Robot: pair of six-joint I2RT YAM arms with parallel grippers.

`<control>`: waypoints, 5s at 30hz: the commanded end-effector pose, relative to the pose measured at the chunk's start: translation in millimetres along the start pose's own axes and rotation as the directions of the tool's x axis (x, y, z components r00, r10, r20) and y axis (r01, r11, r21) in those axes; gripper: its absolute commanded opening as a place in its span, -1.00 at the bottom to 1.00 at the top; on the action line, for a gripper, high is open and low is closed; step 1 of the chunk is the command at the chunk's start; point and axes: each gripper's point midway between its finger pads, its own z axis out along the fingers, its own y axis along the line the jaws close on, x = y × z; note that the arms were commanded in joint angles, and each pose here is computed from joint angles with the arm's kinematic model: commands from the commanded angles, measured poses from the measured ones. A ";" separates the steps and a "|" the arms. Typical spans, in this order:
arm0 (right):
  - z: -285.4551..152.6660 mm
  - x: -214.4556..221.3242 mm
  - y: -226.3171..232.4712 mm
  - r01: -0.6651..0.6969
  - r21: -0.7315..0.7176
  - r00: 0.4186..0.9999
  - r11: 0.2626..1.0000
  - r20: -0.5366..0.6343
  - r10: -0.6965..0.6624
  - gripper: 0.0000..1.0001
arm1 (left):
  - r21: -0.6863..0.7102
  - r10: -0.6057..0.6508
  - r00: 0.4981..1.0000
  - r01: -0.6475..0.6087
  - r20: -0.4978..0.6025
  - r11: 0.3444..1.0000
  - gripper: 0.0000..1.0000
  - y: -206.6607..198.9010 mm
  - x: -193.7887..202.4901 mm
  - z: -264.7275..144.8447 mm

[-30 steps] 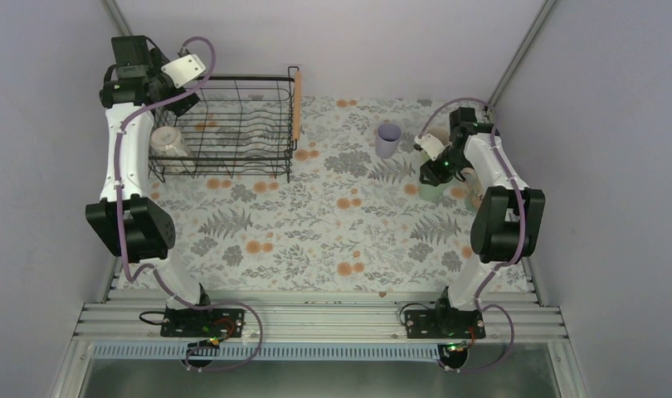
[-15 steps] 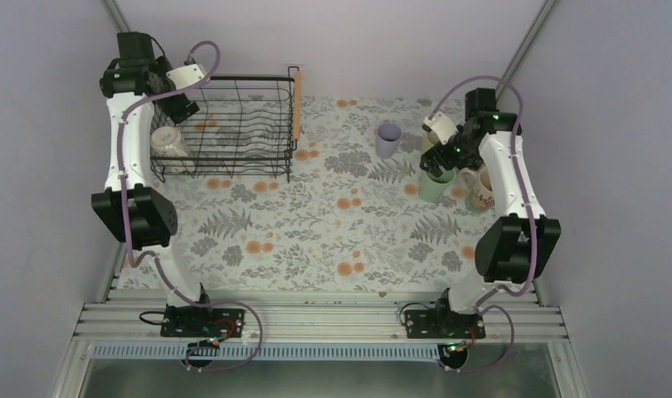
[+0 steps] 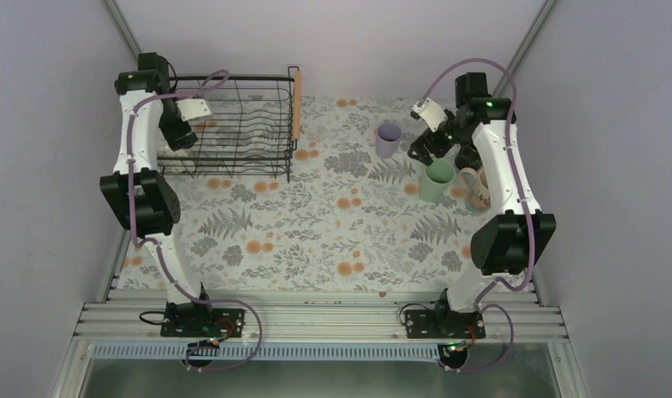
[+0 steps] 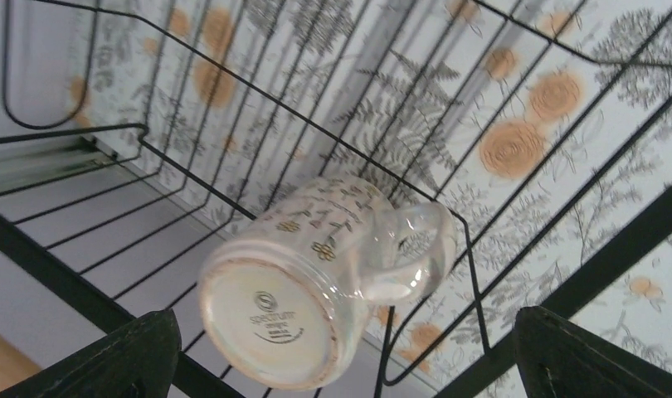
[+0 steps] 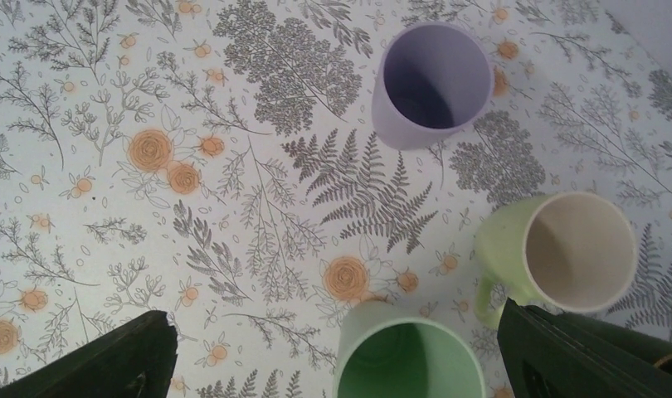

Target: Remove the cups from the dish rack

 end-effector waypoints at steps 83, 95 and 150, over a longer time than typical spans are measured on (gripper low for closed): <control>46.5 6.1 21.1 0.007 -0.121 1.000 0.993 -0.003 -0.007 1.00 | -0.040 0.392 0.910 -0.400 -0.131 0.916 -0.07 38.7 -13.0 131.6; 38.3 3.0 24.8 0.015 -0.123 1.000 0.992 0.021 -0.013 1.00 | -0.027 0.349 0.923 -0.358 -0.162 0.933 -0.39 42.5 -11.1 134.1; -69.2 -181.5 94.0 0.433 -0.444 0.702 0.784 0.712 0.016 1.00 | -0.093 0.116 0.137 -0.162 0.984 0.982 -0.83 -97.5 -320.2 -313.3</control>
